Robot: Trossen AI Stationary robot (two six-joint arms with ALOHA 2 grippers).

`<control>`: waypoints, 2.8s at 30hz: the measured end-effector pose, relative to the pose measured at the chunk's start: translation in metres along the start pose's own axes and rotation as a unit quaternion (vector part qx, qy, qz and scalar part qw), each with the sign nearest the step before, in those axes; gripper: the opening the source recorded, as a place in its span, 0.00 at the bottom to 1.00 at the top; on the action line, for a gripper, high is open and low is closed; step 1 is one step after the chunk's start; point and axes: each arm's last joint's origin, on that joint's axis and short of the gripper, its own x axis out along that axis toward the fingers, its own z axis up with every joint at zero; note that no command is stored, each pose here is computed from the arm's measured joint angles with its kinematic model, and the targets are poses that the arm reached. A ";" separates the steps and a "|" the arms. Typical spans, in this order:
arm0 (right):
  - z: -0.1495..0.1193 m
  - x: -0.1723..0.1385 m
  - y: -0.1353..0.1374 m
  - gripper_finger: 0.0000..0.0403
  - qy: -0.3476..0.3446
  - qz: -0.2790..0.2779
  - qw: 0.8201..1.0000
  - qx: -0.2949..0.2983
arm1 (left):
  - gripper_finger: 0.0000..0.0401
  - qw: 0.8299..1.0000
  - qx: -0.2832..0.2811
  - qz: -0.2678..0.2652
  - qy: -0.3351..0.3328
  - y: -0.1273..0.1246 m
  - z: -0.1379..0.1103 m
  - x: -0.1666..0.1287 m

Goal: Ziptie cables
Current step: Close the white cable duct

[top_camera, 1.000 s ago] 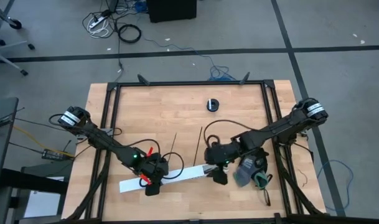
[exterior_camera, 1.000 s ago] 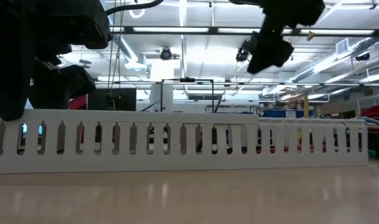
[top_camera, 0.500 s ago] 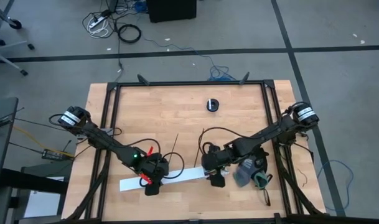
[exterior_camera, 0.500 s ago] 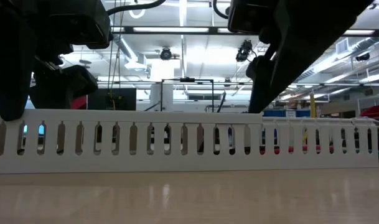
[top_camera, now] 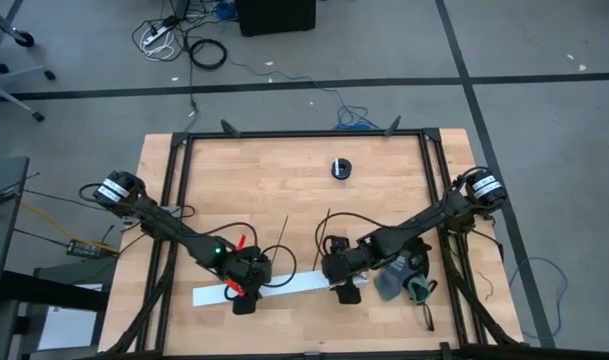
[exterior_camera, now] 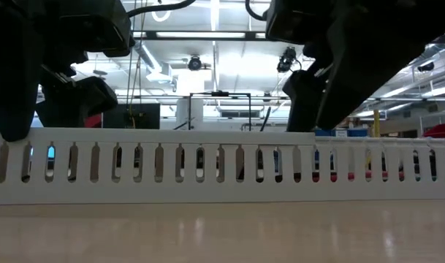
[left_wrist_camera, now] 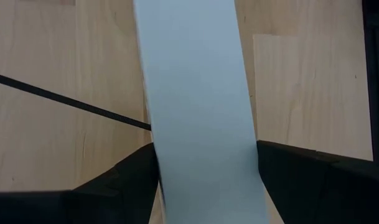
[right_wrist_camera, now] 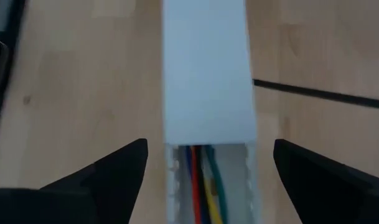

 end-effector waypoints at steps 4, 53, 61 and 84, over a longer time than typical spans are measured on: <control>-0.001 0.000 0.001 0.85 0.000 -0.010 1.000 -0.020 | 0.60 1.000 0.000 0.000 0.000 0.000 0.000 0.000; -0.006 -0.001 0.011 0.62 0.009 -0.003 1.000 -0.019 | 0.60 1.000 0.010 -0.006 -0.010 -0.001 0.002 0.000; -0.007 0.000 0.011 0.62 0.012 -0.004 1.000 -0.002 | 0.60 1.000 0.010 -0.007 -0.011 -0.001 0.002 0.000; -0.007 0.000 0.012 0.62 0.014 -0.004 1.000 0.000 | 0.60 0.999 0.027 -0.012 -0.021 0.002 0.007 0.000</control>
